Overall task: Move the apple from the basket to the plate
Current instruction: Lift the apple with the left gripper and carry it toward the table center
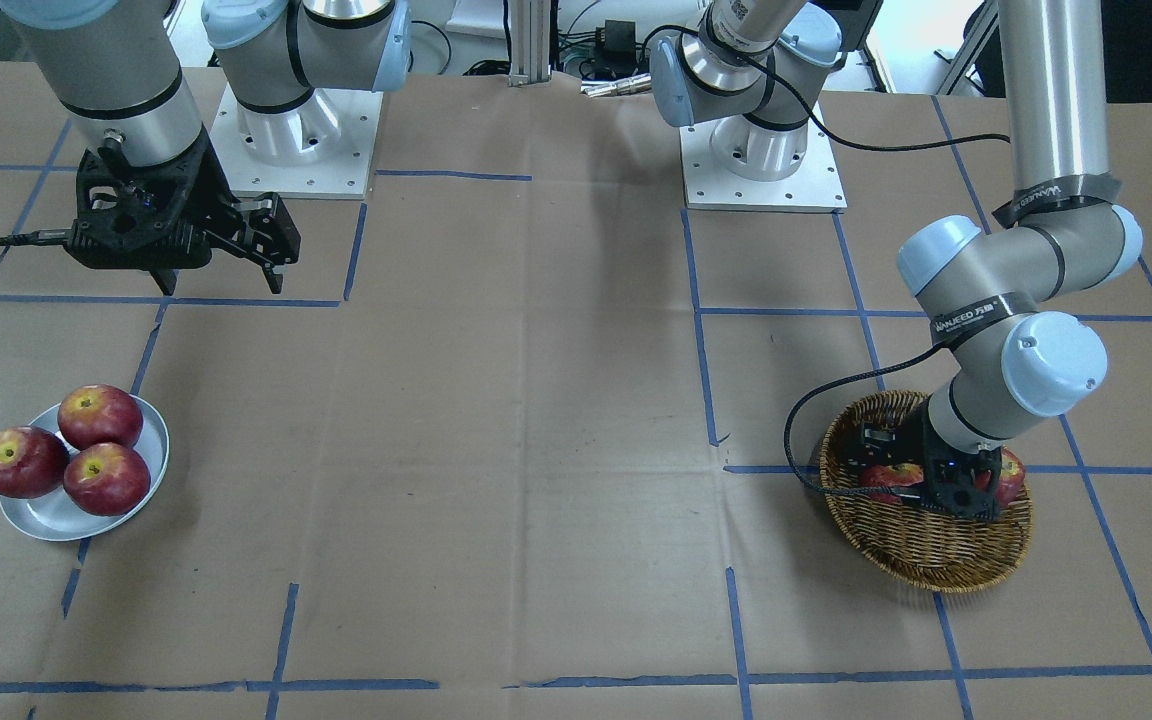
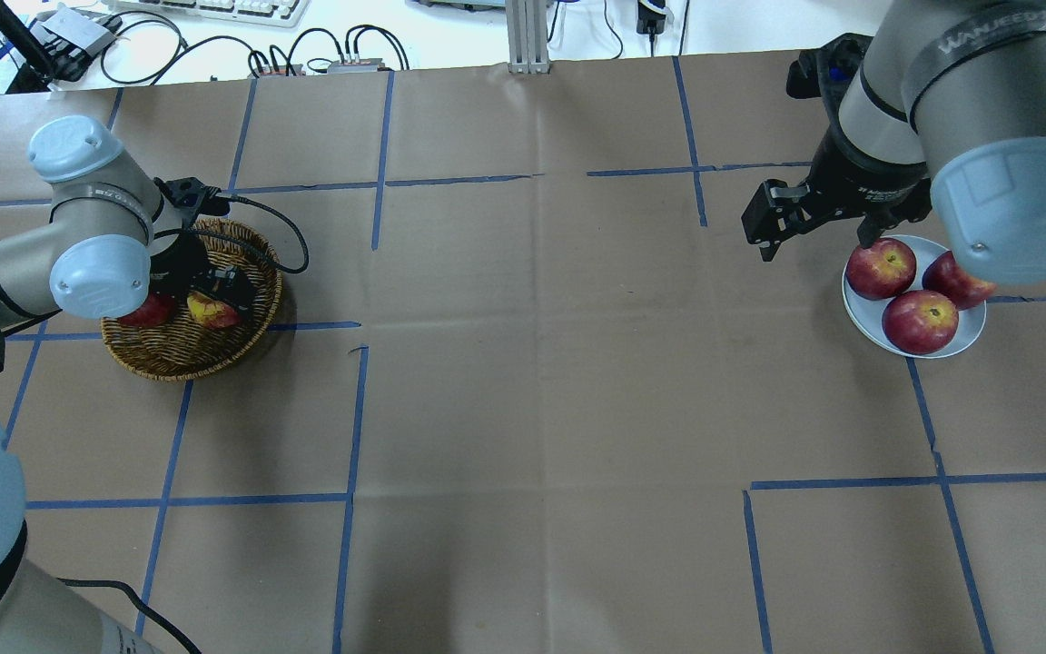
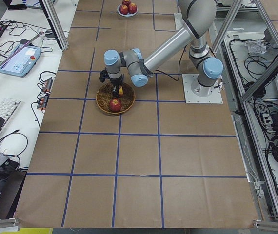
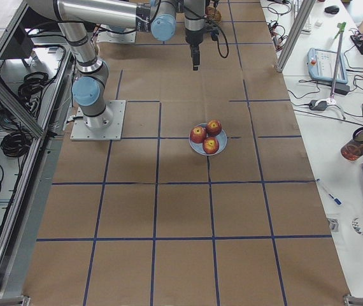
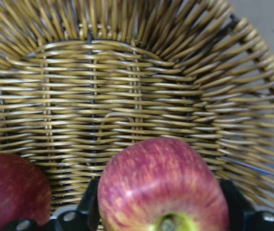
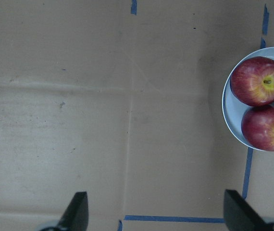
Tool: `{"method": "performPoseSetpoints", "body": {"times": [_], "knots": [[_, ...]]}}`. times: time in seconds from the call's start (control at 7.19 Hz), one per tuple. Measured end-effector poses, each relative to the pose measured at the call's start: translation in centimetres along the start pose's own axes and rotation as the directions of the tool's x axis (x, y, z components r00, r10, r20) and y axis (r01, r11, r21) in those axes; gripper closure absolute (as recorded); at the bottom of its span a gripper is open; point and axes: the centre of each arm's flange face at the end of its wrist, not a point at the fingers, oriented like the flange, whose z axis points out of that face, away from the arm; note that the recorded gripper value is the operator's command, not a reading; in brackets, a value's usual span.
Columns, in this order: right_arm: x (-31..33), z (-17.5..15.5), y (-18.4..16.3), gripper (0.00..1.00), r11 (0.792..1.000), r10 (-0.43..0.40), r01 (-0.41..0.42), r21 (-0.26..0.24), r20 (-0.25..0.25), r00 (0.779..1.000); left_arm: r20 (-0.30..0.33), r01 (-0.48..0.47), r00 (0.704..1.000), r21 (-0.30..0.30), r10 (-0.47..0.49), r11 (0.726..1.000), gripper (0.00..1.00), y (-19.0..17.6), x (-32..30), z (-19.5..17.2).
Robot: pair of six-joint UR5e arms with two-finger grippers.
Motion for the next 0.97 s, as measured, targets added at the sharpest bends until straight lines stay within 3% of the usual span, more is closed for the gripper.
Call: {"method": "performPoseSetpoints", "body": {"times": [0.28,0.56,0.7,0.97], "knots": [[0.0,0.4,0.0,0.00,1.000,-0.002,0.002,0.007,0.000,1.000,0.023,0.006,1.000,0.029,-0.007,1.000,0.48,-0.7,0.0,-2.0],[0.0,0.3,-0.1,0.00,1.000,-0.003,0.003,0.022,-0.002,1.000,0.035,0.049,0.998,0.051,-0.051,0.998,0.47,-2.5,2.4,-7.7],[0.0,0.2,-0.1,0.00,1.000,-0.003,0.003,0.024,-0.002,1.000,0.034,0.081,0.996,0.056,-0.083,0.995,0.47,-4.0,6.2,-10.5],[0.0,0.2,-0.1,0.00,1.000,-0.003,0.003,0.026,-0.002,1.000,0.026,0.151,0.988,0.075,-0.153,0.986,0.47,-6.5,16.8,-12.4]]}}
